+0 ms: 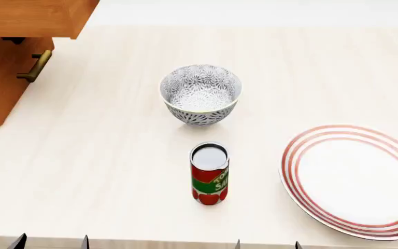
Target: Put the bowl on top of the cabinet.
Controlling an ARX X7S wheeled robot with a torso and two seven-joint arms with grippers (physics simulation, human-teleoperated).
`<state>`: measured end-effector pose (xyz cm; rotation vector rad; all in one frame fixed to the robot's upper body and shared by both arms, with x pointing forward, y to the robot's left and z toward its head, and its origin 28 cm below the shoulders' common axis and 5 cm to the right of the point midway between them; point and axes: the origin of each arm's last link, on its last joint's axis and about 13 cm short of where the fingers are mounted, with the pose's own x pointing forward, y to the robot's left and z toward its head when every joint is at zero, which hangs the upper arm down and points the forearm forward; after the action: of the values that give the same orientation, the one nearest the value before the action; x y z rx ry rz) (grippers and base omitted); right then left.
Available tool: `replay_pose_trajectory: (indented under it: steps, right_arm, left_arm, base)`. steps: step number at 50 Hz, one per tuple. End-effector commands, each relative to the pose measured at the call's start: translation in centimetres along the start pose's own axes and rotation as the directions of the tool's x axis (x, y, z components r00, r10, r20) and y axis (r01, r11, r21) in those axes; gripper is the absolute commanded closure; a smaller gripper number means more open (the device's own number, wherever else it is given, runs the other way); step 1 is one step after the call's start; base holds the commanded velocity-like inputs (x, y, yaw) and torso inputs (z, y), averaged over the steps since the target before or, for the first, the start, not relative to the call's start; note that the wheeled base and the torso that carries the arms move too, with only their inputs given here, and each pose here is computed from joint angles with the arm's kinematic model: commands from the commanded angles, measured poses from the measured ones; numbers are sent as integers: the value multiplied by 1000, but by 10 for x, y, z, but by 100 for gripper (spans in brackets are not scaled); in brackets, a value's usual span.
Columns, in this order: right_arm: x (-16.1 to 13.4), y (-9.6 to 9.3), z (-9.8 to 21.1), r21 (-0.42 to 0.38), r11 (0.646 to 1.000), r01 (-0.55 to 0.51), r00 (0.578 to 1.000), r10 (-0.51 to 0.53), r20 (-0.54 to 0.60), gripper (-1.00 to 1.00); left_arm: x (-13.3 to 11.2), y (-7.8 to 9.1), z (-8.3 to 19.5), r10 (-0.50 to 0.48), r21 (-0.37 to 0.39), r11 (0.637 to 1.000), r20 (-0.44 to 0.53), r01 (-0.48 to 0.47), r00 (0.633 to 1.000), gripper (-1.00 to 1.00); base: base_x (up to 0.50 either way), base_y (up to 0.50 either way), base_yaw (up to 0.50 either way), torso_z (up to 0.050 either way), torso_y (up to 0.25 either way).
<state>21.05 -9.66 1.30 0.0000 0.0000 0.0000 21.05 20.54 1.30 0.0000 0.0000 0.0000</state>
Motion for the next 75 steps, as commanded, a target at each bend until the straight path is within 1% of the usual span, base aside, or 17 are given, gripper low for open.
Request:
replay_pose_trajectory:
  steps: [1,17,19,20,21,22,23,24,25,26,28,29,30,32,34,39,75]
  right_arm:
    - [0,1,0,-2,1000,1,1000,-1,-1,-100]
    - [0,1,0,-5,1000,-2,1000,2,0,-100]
    - [0,0,4,7,1000,1,998,-2,64,-100]
    - [-1,2,14,40,999,-22,984,15,176,-100]
    - [-1,2,21,34,999,-18,962,8,274,-100]
    - [-2,2,26,39,999,-17,944,3,329,-100]
    - [-2,1,41,-17,999,30,872,-18,488,-100]
    - [-3,1,46,2,999,34,847,-30,531,-100]
    - [-4,-1,54,2,999,54,801,-44,596,-100]
    - [-5,0,58,-31,997,67,775,-33,631,-100]
    - [-5,-1,62,1,997,83,758,-64,649,-100]
    - [-5,-1,62,-15,992,123,752,-83,654,-100]
    - [-6,-1,61,-7,994,108,751,-77,655,-100]
    - [-7,0,60,-36,991,129,745,-73,663,-100]
    - [-9,1,61,-16,992,127,736,-83,671,-100]
    - [-10,2,62,-44,990,130,720,-64,691,-100]
    - [-11,3,57,-59,991,120,738,-49,673,-100]
  left_arm:
    - [0,0,0,-1,1,1000,0,1,1000,-100]
    - [0,0,0,-2,0,1000,2,2,1000,-100]
    - [1,0,5,0,8,1000,44,0,999,-100]
    - [1,1,9,11,2,1000,84,-11,996,-100]
    - [1,2,20,9,11,1000,169,-11,986,-100]
    - [1,2,25,17,-10,1000,207,-16,978,-100]
    - [-1,4,41,38,-3,999,332,-39,943,-100]
    - [-3,4,46,35,7,999,386,-41,922,-100]
    - [-6,4,55,30,42,998,458,-55,889,-100]
    - [-9,4,63,29,62,996,517,-71,856,-100]
    - [-11,4,71,26,101,990,567,-100,824,-100]
    - [-13,4,76,33,102,988,594,-116,804,-100]
    - [-15,4,81,31,105,987,616,-121,787,-100]
    - [-17,4,85,26,110,986,634,-124,773,-100]
    - [-18,4,86,25,110,986,637,-122,771,-100]
    - [-18,3,85,22,109,987,637,-118,770,-100]
    - [-19,1,80,5,118,988,627,-101,779,-100]
  base:
    - [0,0,0,0,0]
    - [0,0,0,0,0]
    - [0,0,0,0,0]
    - [0,0,0,0,0]
    - [0,0,0,0,0]
    - [0,0,0,0,0]
    - [0,0,0,0,0]
    - [0,0,0,0,0]
    - [0,0,0,0,0]
    - [0,0,0,0,0]
    - [0,0,0,0,0]
    - [0,0,0,0,0]
    - [0,0,0,0,0]
    - [0,0,0,0,0]
    - [0,221,0,0,0]
    - [0,500,0,0,0]
    - [0,500,0,0,0]
